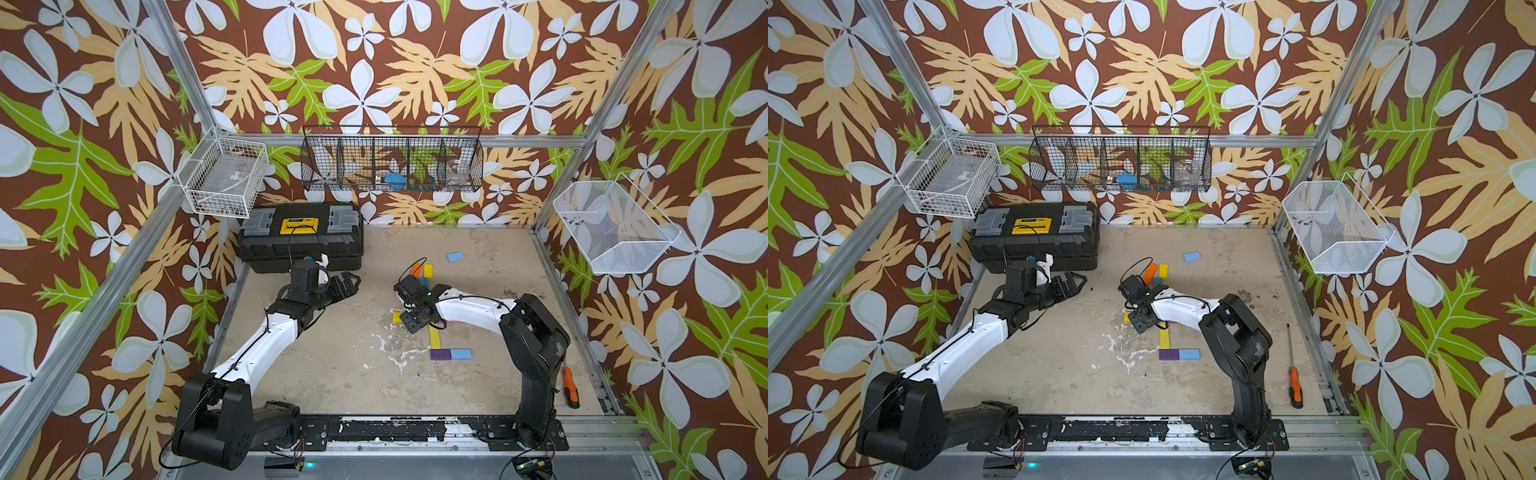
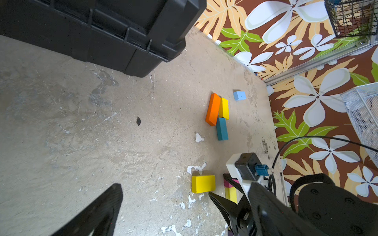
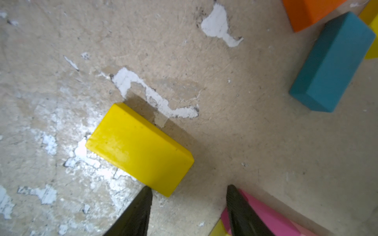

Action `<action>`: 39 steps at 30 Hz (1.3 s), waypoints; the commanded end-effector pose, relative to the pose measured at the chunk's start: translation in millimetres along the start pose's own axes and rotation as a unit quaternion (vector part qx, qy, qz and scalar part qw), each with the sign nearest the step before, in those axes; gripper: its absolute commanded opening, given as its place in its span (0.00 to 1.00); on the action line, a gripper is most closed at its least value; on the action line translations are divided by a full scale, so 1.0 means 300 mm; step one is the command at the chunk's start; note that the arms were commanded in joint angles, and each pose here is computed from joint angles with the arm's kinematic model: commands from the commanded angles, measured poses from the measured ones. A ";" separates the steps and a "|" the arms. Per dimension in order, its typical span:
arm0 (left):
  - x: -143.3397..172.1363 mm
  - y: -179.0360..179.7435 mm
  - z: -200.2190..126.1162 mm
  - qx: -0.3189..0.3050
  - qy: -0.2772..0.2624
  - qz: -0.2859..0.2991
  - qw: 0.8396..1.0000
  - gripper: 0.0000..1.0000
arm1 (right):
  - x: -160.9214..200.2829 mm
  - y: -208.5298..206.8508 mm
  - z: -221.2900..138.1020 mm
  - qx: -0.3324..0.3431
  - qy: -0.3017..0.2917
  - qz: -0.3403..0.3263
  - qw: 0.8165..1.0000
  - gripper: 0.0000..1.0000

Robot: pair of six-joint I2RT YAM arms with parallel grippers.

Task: Assemble the letter c with building blocks
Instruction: Adjust the building block at the center of the board, then pick up the building block from the center of the board.

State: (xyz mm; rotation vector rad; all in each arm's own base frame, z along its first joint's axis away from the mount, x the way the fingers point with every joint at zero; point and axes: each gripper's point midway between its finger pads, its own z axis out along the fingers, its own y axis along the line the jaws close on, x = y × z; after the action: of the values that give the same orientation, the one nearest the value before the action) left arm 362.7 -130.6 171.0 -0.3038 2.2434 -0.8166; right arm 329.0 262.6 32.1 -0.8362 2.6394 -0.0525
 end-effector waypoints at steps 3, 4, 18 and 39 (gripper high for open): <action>-0.014 -0.016 -0.004 0.010 -0.008 0.004 1.000 1.00 | -0.074 0.005 -0.110 -0.026 -0.034 0.029 0.999 0.60; -0.017 -0.018 -0.005 0.012 -0.009 0.004 1.000 1.00 | -0.104 -0.005 -0.141 -0.033 -0.046 0.043 0.997 0.61; -0.025 -0.024 0.029 0.017 0.001 -0.002 1.000 1.00 | -0.270 -0.357 -0.035 -0.036 -0.035 0.227 0.973 0.62; -0.016 -0.026 0.049 0.023 0.012 -0.006 1.000 1.00 | -0.225 -0.357 0.167 -0.023 0.021 0.199 0.979 0.52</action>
State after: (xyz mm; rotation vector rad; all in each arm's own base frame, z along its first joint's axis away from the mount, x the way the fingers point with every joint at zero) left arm 374.0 -139.7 164.9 -0.2937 2.2608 -0.8634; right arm 457.4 217.8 29.3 -0.2963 2.7949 0.1133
